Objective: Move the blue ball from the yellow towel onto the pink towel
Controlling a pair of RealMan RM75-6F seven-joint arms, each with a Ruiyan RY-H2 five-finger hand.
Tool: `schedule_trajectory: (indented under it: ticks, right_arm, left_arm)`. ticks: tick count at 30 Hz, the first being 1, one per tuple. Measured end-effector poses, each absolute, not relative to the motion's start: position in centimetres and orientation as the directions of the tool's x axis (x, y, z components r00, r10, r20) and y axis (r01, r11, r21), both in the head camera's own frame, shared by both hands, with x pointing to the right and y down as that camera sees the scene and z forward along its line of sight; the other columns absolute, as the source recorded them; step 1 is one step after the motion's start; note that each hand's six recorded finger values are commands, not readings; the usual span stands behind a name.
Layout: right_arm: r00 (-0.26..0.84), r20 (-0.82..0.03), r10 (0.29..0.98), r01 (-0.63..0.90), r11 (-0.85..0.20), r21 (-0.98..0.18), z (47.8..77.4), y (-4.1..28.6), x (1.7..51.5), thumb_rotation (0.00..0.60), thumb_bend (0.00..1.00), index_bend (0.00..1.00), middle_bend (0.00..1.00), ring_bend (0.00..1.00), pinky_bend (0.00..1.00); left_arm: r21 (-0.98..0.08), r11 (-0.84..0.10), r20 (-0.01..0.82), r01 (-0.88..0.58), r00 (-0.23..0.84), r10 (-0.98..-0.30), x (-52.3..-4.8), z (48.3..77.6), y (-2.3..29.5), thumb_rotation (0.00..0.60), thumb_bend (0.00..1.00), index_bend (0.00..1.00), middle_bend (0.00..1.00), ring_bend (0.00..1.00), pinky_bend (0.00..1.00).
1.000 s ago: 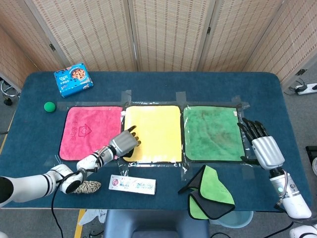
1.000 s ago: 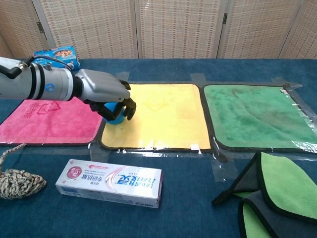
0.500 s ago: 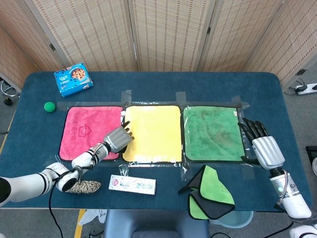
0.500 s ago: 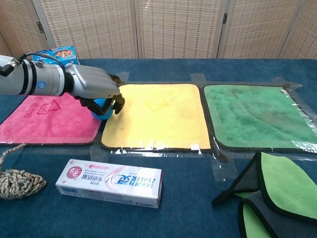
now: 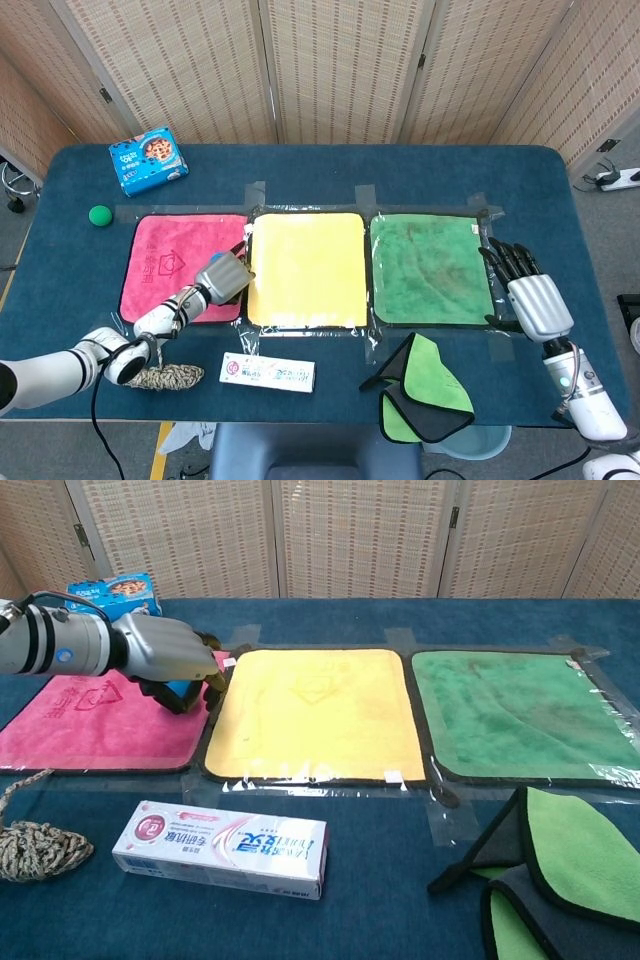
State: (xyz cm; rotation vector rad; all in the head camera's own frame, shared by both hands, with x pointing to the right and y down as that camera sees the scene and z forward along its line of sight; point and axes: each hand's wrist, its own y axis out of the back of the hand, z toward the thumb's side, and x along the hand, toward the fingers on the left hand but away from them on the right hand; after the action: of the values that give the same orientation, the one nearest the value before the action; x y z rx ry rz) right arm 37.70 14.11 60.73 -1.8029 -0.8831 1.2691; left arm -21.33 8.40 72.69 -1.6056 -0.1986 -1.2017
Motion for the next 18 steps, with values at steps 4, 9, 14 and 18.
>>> schedule_trajectory:
  ticks: [4, 9, 14, 18]
  right_arm:
    - [0.268, -0.44, 0.857, 0.114, -0.482, -0.869, 60.7, 14.2, 37.8, 0.6, 0.08, 0.0, 0.0, 0.0, 0.0]
    - [0.265, -0.438, 0.859, 0.115, -0.48, -0.87, 60.6, 14.2, 37.9, 0.6, 0.08, 0.0, 0.0, 0.0, 0.0]
    - [0.265, -0.44, 0.858, 0.115, -0.481, -0.869, 60.6, 14.2, 37.9, 0.6, 0.08, 0.0, 0.0, 0.0, 0.0]
    - [0.268, -0.439, 0.858, 0.118, -0.481, -0.869, 60.6, 14.3, 37.8, 0.6, 0.08, 0.0, 0.0, 0.0, 0.0]
  left_arm:
    - [-0.628, -0.435, 0.774, 0.645, 0.459, -0.435, -21.9, 72.9, 8.1, 0.241, 1.0, 0.38, 0.35, 0.25, 0.05]
    - [-0.612, -0.442, 0.784, 0.656, 0.432, -0.445, -22.7, 73.2, 7.7, 0.239, 1.0, 0.38, 0.35, 0.26, 0.05]
    - [-0.595, -0.444, 0.795, 0.67, 0.41, -0.448, -23.4, 73.2, 7.6, 0.243, 1.0, 0.39, 0.36, 0.27, 0.05]
    - [-0.583, -0.456, 0.803, 0.673, 0.388, -0.453, -24.0, 73.1, 7.5, 0.241, 1.0, 0.39, 0.37, 0.29, 0.05]
